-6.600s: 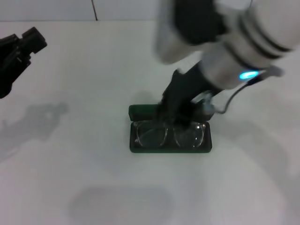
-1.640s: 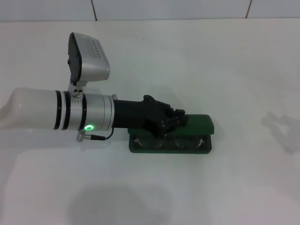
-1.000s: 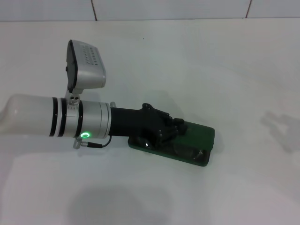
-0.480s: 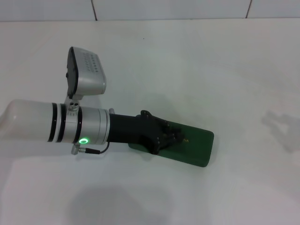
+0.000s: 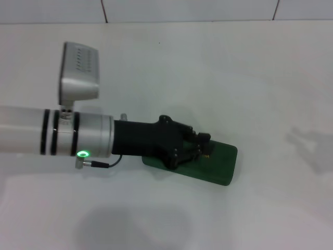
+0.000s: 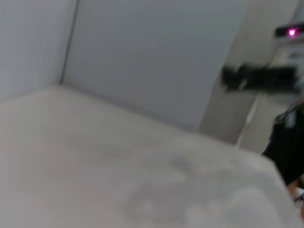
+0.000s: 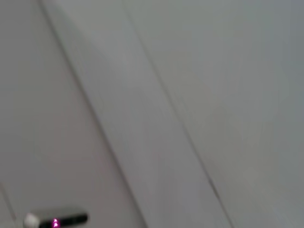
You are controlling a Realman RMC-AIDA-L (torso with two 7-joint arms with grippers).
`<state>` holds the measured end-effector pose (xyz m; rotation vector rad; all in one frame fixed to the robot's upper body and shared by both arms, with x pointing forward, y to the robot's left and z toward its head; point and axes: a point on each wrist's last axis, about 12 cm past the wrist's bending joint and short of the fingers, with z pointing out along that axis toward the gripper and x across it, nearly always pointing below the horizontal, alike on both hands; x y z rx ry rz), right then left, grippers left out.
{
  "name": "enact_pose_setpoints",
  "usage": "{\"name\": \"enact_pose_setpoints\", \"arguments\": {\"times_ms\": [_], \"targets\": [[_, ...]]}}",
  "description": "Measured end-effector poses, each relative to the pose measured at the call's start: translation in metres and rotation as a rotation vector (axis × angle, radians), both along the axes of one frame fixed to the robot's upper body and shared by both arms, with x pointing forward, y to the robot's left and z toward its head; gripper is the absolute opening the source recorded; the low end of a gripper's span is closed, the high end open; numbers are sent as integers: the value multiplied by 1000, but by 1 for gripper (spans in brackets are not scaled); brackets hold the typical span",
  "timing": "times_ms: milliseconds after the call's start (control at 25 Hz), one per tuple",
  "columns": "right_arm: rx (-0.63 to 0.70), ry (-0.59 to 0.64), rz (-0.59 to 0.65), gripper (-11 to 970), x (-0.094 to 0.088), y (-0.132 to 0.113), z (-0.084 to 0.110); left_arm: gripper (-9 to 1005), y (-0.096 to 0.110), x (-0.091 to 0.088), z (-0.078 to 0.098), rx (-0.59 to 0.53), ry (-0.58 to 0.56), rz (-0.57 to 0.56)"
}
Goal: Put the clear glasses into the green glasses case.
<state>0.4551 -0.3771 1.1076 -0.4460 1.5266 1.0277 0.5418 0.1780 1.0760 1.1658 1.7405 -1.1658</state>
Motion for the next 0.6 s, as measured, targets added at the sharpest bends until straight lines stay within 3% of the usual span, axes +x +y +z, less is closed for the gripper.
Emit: {"name": "enact_pose_setpoints", "arguments": {"times_ms": [200,280,360,600], "targets": [[-62,-51,78,202,-2,13,-5,311,21,-18,16,-169,-176,-6],[-86,-62,149,287,-2,24,-8,314,29,-31,18,-240,-242,-32],[-99,-59,208,356,0,33,-10,318,38,-39,20,-282,-253,-48],[-122,-50,425,537,17,78,-15,541,75,-54,31,-375,-167,-32]]}}
